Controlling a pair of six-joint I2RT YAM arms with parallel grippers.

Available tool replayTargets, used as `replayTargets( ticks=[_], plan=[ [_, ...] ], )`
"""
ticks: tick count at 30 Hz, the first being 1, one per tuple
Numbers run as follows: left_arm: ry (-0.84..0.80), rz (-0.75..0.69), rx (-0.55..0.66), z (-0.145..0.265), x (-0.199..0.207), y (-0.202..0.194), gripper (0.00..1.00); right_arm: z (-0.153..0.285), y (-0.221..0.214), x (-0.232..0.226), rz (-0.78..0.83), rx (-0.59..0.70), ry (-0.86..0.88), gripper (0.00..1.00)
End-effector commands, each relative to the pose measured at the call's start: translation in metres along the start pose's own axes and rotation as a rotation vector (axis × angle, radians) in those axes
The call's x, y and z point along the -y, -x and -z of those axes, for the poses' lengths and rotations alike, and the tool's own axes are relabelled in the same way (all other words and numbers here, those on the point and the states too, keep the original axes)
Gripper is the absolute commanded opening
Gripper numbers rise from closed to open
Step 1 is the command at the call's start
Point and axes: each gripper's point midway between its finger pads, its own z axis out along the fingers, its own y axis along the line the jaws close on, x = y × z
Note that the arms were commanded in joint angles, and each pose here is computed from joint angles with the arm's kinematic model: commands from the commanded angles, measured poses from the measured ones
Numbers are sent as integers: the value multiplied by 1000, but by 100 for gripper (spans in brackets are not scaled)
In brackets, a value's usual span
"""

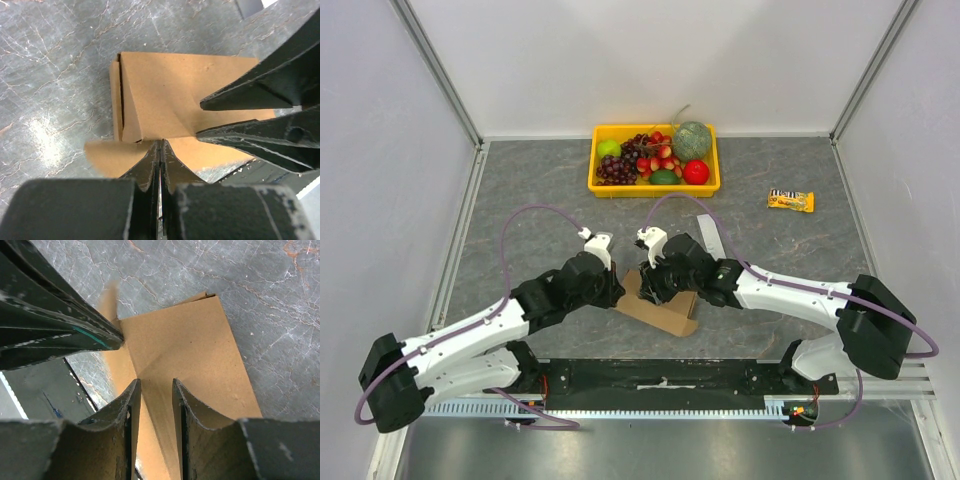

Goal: Fold the paper box

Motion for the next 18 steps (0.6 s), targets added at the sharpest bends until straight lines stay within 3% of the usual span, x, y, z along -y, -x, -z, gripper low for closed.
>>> replayTargets(
  ticks=[1,12,18],
  plan=[
    [32,9,-17,-11,-4,-4,2,-5,-26,17,12,-82,-74,37],
    [43,1,-82,-19,-8,-20,2,-4,-26,17,6,-79,-74,38],
    [-25,16,30,1,10,13,2,-2,-23,15,8,-73,-67,38]
  ],
)
